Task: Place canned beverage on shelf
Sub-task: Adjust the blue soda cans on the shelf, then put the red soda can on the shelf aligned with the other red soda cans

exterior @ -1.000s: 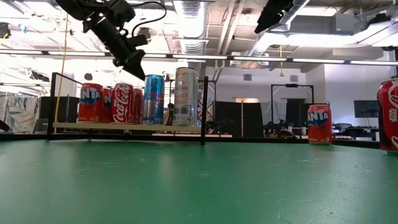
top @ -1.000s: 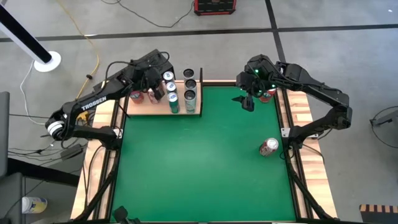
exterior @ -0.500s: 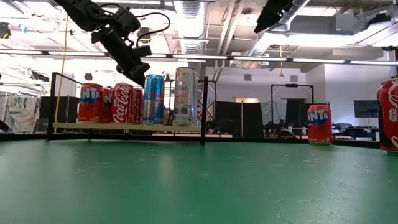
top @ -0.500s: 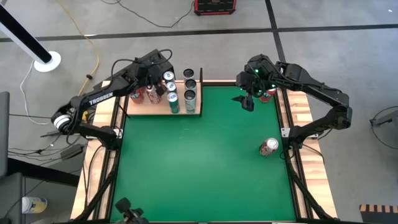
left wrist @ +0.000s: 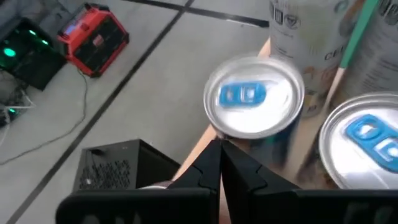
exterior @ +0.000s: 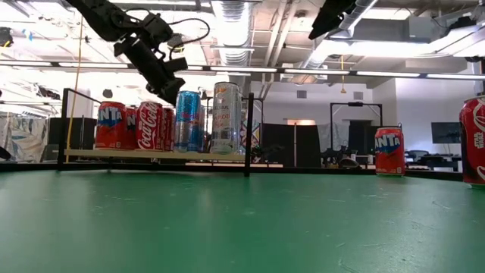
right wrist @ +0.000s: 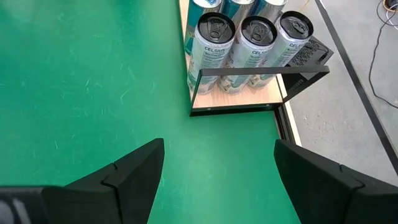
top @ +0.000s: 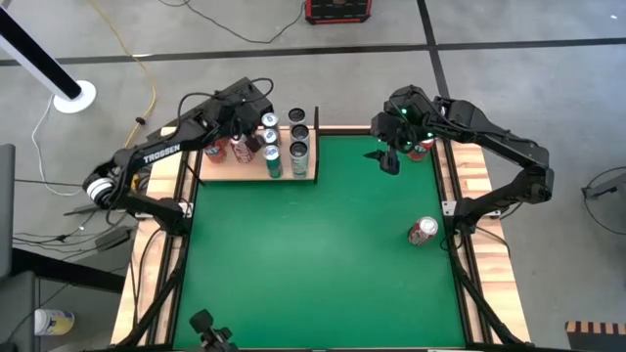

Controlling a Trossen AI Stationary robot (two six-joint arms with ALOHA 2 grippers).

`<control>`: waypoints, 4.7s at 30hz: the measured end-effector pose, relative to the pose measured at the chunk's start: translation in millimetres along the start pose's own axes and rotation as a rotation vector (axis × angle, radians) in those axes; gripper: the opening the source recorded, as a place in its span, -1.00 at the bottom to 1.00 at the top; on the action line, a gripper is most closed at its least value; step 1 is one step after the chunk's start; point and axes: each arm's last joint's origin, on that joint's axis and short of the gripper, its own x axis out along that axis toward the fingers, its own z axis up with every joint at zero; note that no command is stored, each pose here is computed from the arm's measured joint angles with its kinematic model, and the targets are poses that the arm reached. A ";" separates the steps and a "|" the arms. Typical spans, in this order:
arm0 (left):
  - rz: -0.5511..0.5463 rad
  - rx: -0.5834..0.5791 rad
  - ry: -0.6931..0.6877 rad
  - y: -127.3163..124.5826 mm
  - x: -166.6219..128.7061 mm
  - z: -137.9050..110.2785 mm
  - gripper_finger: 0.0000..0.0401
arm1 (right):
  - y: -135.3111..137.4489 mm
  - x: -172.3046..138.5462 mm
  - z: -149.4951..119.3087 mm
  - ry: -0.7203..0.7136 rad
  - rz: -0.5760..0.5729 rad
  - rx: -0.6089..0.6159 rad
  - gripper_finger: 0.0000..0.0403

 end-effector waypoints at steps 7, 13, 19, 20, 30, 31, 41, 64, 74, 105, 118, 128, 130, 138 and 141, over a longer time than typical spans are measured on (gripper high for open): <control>0.026 0.003 0.031 -0.9 8.9 -3.8 -1.00 | 0.0 0.0 0.0 0.000 0.000 0.000 0.63; 0.024 0.000 0.012 -0.2 5.9 -1.5 -1.00 | 0.0 0.0 0.0 0.000 0.000 -0.003 0.63; 0.030 0.001 -0.041 1.0 -9.2 6.2 -1.00 | -0.2 0.0 0.5 -0.006 -0.002 -0.011 0.63; 0.028 0.000 -0.067 1.8 -15.8 9.3 -1.00 | -0.2 0.0 0.6 -0.006 -0.002 -0.011 0.63; -0.042 -0.059 -0.026 -14.6 -43.0 -0.9 -1.00 | -0.2 0.0 0.5 -0.005 -0.002 -0.011 0.63; -0.052 -0.055 -0.018 -17.9 -41.9 -2.9 -1.00 | -0.2 0.0 0.5 -0.005 -0.002 -0.011 0.63; -0.099 -0.052 -0.010 -33.5 -41.7 -5.1 -1.00 | -0.1 0.1 0.3 -0.003 -0.001 -0.003 0.63; -0.058 -0.082 -0.173 -29.5 -96.9 8.1 -1.00 | 11.0 0.8 3.0 -0.004 0.031 -0.013 0.63; -0.301 -0.065 -0.197 -53.1 -100.3 5.2 -1.00 | -26.4 2.1 -24.1 0.190 -0.263 0.397 0.63; -0.499 0.140 -0.431 -82.0 -141.5 14.8 -1.00 | 128.8 19.6 -106.6 0.882 -0.301 1.050 0.63; -0.530 0.108 -0.442 -82.4 -142.3 16.1 -1.00 | 163.6 15.6 -160.1 0.840 -0.428 1.123 0.63; -0.556 0.064 -0.433 -85.3 -143.8 16.5 -1.00 | 151.0 11.2 -170.7 0.762 -0.448 1.084 0.63; -0.564 0.063 -0.433 -86.7 -144.6 16.6 -1.00 | 149.8 17.1 -176.9 0.755 -0.419 1.082 0.63; -0.537 0.055 -0.429 -88.0 -145.2 16.9 -1.00 | 146.5 20.6 -180.7 0.735 -0.366 1.080 0.60; -0.536 0.051 -0.428 -88.0 -145.2 16.9 -1.00 | 146.3 17.9 -175.5 0.731 -0.338 1.038 0.50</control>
